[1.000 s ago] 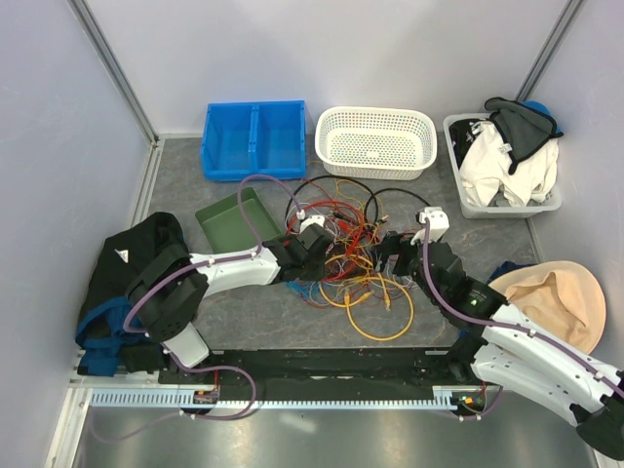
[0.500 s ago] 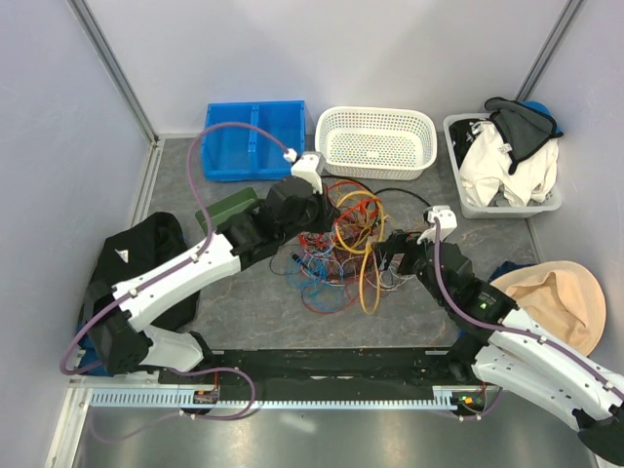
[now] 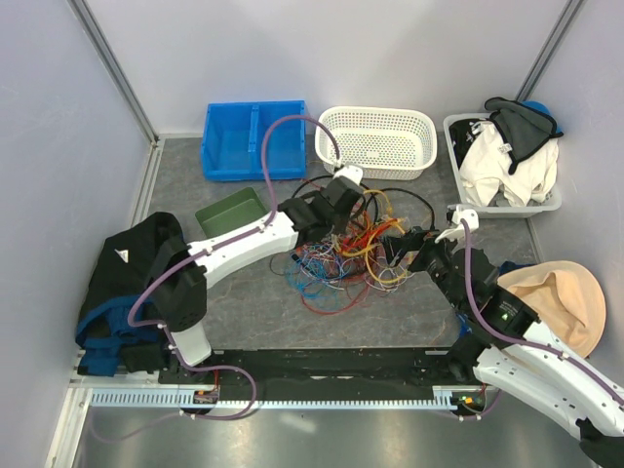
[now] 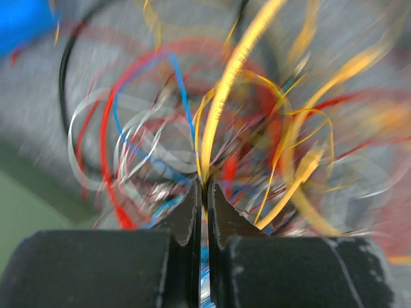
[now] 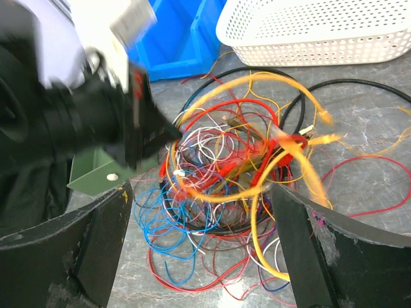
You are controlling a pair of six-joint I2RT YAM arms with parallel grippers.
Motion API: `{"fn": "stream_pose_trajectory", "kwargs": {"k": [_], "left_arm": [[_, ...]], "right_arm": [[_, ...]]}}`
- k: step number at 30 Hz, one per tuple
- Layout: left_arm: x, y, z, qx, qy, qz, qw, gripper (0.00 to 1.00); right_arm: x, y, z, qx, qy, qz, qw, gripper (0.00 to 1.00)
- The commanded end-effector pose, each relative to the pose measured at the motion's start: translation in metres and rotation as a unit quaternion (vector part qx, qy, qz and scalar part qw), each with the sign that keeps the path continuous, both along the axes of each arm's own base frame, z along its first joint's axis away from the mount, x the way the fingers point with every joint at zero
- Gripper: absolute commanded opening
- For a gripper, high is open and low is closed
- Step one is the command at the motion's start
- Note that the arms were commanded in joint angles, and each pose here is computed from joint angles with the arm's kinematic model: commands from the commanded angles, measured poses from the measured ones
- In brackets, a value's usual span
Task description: Untangle the cables
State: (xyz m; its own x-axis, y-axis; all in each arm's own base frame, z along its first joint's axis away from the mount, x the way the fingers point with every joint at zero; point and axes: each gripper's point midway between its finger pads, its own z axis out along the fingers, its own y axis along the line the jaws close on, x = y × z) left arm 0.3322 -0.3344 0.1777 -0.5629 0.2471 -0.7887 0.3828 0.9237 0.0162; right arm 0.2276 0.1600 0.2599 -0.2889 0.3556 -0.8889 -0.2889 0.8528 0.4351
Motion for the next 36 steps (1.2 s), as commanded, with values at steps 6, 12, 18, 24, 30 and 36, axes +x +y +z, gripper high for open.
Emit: {"fn": "stream_pose_trajectory", "kwargs": {"k": [6,12,18,24,30,36], "left_arm": [[-0.001,0.026,0.084,0.003,-0.112,0.017,0.994,0.02],[-0.027,0.021,0.097,-0.085,-0.094,-0.017,0.992,0.02],[-0.048,0.010,0.101,-0.138,-0.076,-0.067,0.985,0.02],[-0.056,0.021,0.091,-0.144,-0.075,-0.063,0.985,0.02],[-0.059,0.029,0.085,-0.149,-0.079,-0.054,0.984,0.02],[-0.061,0.038,0.084,-0.150,-0.088,-0.043,0.984,0.02]], "right_arm": [[0.004,-0.006,0.021,0.018,-0.016,-0.021,0.999,0.96],[0.007,0.001,0.014,0.023,-0.013,-0.014,1.000,0.96],[0.021,0.007,0.024,0.054,-0.030,-0.037,0.997,0.96],[0.030,0.039,0.046,0.136,-0.039,0.006,0.990,0.96],[0.032,0.085,0.043,0.240,0.024,0.086,0.967,0.96],[0.031,0.096,0.042,0.314,0.048,0.105,0.942,0.95]]}}
